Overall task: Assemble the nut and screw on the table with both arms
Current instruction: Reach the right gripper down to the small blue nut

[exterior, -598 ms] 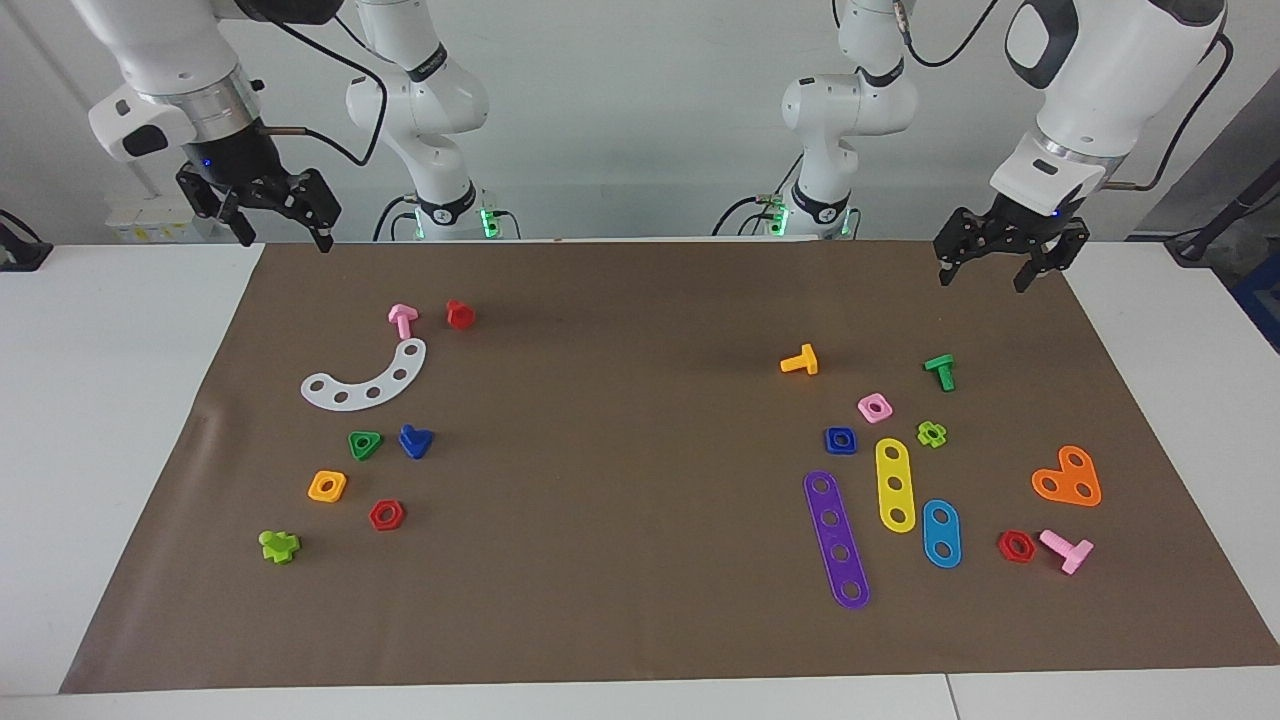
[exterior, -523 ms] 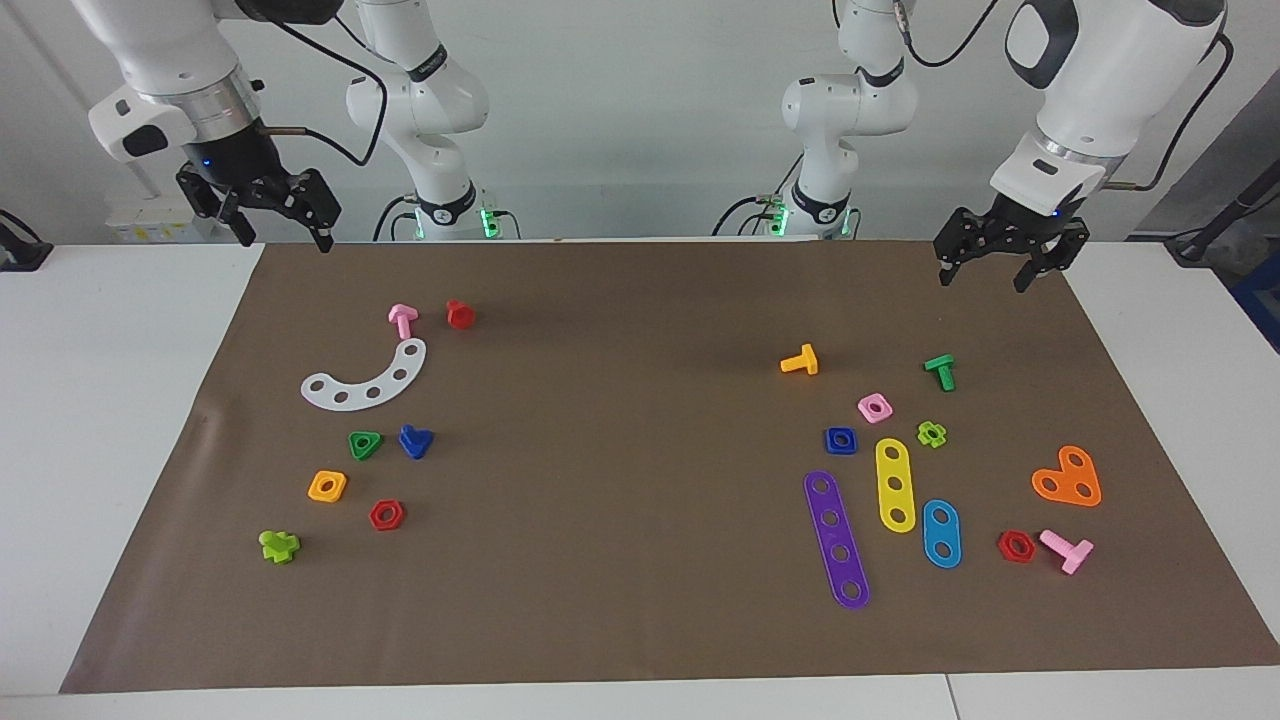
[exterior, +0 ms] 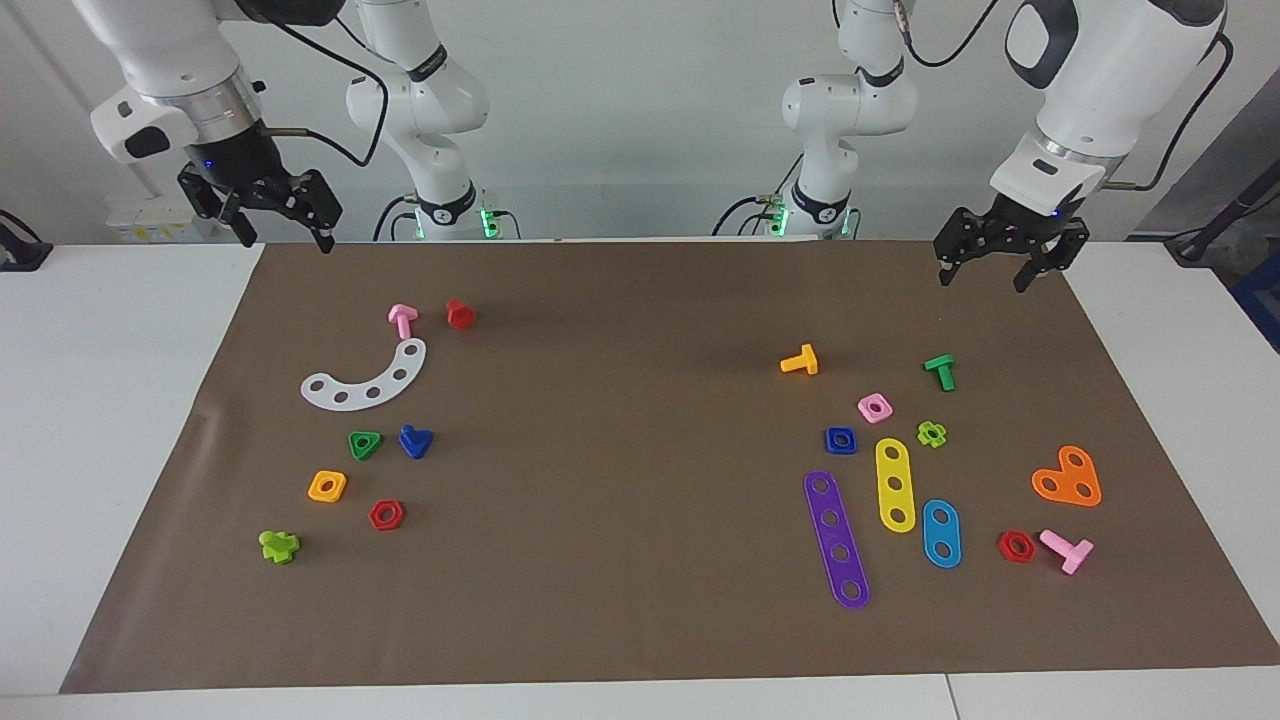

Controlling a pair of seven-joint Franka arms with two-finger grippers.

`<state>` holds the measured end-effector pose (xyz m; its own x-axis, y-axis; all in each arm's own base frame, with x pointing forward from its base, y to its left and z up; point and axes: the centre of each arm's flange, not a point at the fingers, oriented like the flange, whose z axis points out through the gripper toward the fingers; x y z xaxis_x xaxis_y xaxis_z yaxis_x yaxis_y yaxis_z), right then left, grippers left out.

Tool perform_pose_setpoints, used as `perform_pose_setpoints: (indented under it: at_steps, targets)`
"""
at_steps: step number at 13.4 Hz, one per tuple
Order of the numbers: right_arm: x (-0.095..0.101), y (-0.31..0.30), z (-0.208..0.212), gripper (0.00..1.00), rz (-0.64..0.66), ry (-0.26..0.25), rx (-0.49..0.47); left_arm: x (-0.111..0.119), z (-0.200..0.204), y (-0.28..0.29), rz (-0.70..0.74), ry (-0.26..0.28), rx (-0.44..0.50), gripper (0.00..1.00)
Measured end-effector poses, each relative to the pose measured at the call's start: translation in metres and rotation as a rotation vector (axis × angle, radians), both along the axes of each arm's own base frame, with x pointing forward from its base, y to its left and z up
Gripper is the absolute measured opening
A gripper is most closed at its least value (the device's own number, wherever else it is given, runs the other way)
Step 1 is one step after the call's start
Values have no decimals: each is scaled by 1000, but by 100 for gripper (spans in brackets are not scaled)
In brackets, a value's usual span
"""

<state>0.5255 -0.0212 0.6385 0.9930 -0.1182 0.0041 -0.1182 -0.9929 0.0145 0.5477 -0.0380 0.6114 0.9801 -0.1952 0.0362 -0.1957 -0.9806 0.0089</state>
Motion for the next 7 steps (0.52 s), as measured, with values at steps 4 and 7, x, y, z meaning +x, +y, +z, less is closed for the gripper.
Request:
perform_pose_setpoints:
  at_steps: [4,7]
  targets:
    - [24,14,-76,100,39,-90,-2,0,0,0,0,0,0,100]
    - [47,28,-154,100,62,-73,-2,0,0,0,0,0,0,100]
